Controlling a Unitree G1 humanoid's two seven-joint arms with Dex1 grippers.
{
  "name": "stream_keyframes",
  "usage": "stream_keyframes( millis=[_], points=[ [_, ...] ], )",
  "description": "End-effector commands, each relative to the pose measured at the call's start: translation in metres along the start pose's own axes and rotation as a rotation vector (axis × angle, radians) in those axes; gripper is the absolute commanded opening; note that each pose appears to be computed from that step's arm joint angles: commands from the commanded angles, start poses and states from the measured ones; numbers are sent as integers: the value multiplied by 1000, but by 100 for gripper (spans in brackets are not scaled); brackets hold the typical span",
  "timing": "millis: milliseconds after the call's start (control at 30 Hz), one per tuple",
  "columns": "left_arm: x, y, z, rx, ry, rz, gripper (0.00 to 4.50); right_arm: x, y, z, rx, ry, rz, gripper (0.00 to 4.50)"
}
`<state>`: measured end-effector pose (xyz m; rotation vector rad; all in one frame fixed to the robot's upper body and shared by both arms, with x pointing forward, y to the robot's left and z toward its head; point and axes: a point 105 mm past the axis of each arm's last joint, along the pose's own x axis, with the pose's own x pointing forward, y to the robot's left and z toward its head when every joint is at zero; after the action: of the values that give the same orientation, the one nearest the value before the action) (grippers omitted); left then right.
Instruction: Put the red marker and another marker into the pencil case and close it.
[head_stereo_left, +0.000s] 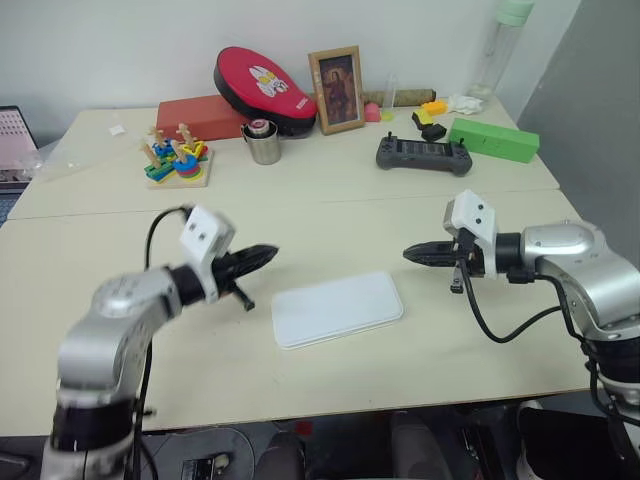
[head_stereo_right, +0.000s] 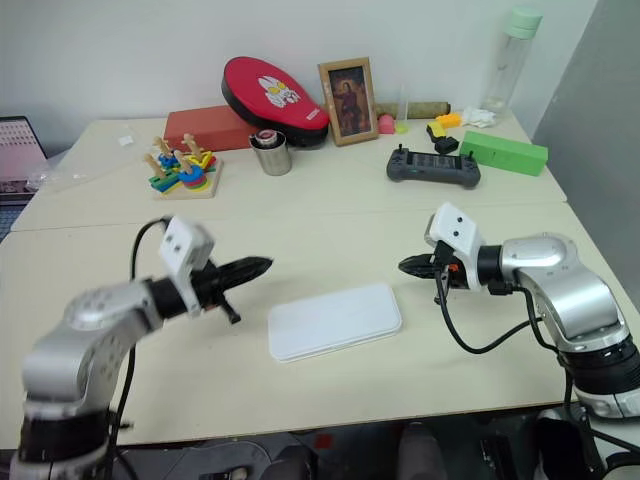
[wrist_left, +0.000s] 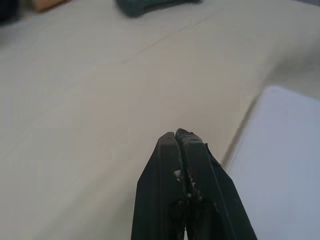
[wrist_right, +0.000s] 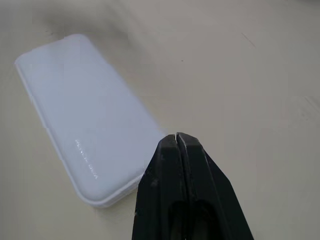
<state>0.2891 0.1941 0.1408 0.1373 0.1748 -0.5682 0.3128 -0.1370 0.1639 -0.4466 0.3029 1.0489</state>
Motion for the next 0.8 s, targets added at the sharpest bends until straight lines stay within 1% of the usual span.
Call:
stream_keyframes(
  millis=[33,100,200,300,400,533,600,800],
  points=[
    [-20,16,14,83,-94,201,2,-5,-3,-6,27,-7,-54,0],
    [-26,16,2,31,-69,220,2,-3,-4,-12,45,-4,-76,0],
    [-35,19,-12,11,-39,263,2,-1,-10,-18,83,-15,-130,0],
    [-40,22,-19,-39,-38,314,2,0,-19,-19,129,-56,-220,0],
    [-43,19,-25,-61,-32,336,2,-1,-21,-19,192,-108,-290,0],
    [-44,14,-32,-61,-17,343,2,-4,-14,-30,231,-113,-350,0],
    [-44,13,-34,-71,-13,339,2,-5,-8,-33,259,-152,-379,0],
    [-44,15,-39,-92,-3,350,2,-7,11,-48,337,-174,-411,0]
  ],
)
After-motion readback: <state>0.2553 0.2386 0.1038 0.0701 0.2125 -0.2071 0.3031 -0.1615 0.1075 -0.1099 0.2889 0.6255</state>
